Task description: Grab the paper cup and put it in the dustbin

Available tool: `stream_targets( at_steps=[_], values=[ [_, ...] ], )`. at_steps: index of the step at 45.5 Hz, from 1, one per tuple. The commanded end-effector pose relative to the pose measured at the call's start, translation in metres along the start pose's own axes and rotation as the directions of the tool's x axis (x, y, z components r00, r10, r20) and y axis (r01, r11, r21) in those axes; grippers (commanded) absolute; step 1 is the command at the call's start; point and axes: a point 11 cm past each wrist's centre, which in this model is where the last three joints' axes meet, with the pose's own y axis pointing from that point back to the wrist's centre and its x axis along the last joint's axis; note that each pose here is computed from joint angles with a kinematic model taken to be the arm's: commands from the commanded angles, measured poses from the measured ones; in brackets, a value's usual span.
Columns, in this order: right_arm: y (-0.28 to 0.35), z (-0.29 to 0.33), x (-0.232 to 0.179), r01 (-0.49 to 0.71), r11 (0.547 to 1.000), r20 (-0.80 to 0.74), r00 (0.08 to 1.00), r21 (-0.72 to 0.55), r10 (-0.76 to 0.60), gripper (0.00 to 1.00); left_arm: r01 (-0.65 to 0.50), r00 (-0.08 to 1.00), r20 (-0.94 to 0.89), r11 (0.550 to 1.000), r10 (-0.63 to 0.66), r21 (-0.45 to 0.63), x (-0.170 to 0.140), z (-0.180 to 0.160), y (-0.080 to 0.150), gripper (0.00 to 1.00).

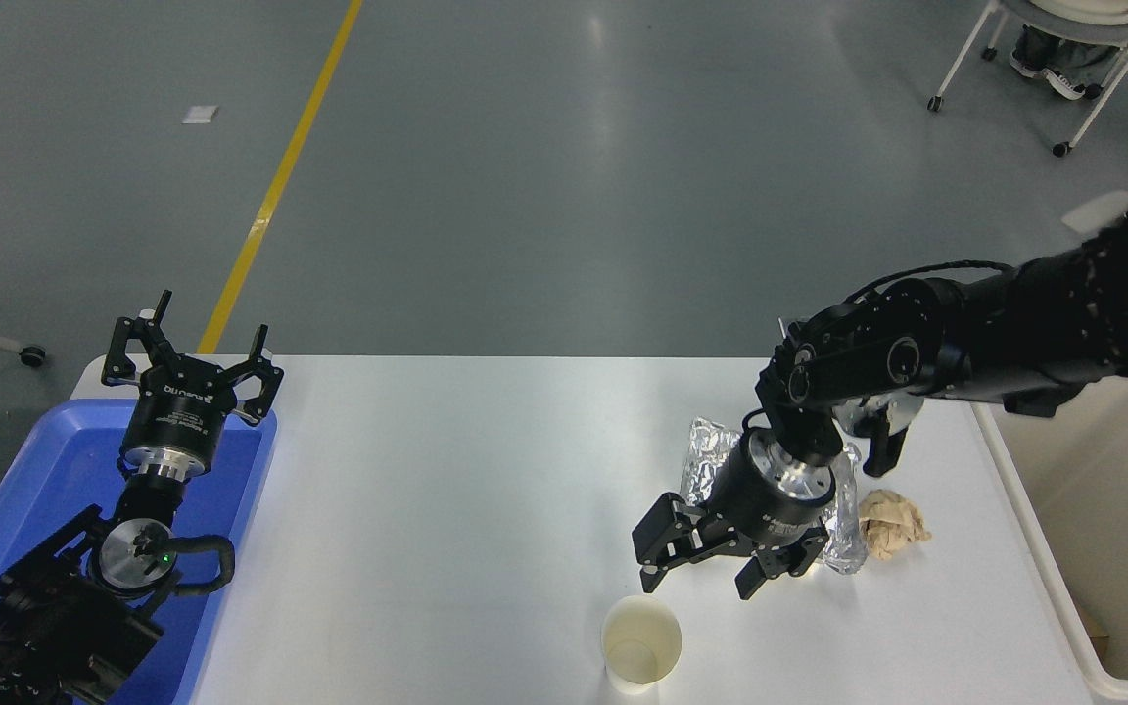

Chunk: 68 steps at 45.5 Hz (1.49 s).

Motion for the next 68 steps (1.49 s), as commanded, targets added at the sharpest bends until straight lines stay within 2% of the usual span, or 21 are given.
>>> stream_targets(
  at_steps=[1,15,18,19,22,23,29,33,34,36,37,58,68],
  values=[
    [-0.031,0.009,0.000,0.012,0.999,0.011,1.000,0.033,-0.012,1.00,0.000,1.000,0.001,1.000,0.000,0.001,0.000,0.000,0.000,1.00],
    [-0.052,0.015,0.000,0.017,0.998,0.020,1.000,0.057,-0.018,1.00,0.000,1.000,0.001,1.000,0.000,0.001,0.000,0.000,0.000,1.00],
    [-0.055,0.017,-0.001,0.020,0.998,0.021,1.000,0.059,-0.021,0.96,0.000,1.000,0.001,1.000,0.000,0.001,0.000,0.000,0.000,1.00],
    [-0.056,0.017,-0.001,0.019,0.998,0.019,1.000,0.056,-0.020,0.90,0.000,1.000,0.001,1.000,0.000,0.001,0.000,0.000,0.000,1.00],
    [-0.057,0.020,0.000,0.016,0.998,0.013,1.000,0.053,-0.017,0.61,0.000,1.000,-0.001,1.000,0.000,0.000,0.000,0.000,0.000,1.00],
    [-0.058,0.020,-0.001,0.019,0.998,0.008,1.000,0.055,-0.019,0.55,0.000,1.000,0.001,1.000,0.000,0.001,0.000,0.000,0.000,1.00],
    [-0.060,0.024,-0.003,0.027,0.998,-0.021,0.999,0.056,-0.026,0.32,0.000,1.000,-0.001,1.000,0.000,0.000,0.000,0.000,0.000,1.00],
    [-0.061,0.025,-0.004,0.030,0.998,-0.024,0.999,0.054,-0.029,0.25,0.000,1.000,0.001,1.000,0.000,0.001,0.000,0.000,0.000,1.00],
    [-0.060,0.025,-0.003,0.030,0.998,-0.024,0.999,0.054,-0.029,0.20,0.000,1.000,0.001,1.000,0.000,0.001,0.000,0.000,0.000,1.00],
    [-0.060,0.025,-0.003,0.030,0.998,-0.026,0.999,0.053,-0.029,0.02,0.000,1.000,0.001,1.000,0.000,0.001,0.000,0.000,0.000,1.00],
    [-0.060,0.025,-0.003,0.030,0.998,-0.026,0.999,0.053,-0.029,0.00,0.000,1.000,0.001,1.000,0.000,0.001,0.000,0.000,0.000,1.00],
    [-0.045,0.022,0.005,0.010,0.999,-0.034,0.999,0.045,-0.008,0.00,0.000,1.000,0.001,1.000,0.000,0.001,0.000,0.000,0.000,1.00],
    [0.058,0.026,0.026,-0.079,0.997,-0.040,0.996,-0.001,0.079,0.00,0.000,1.000,0.000,1.000,0.000,-0.001,0.000,0.000,0.000,1.00]
  ],
)
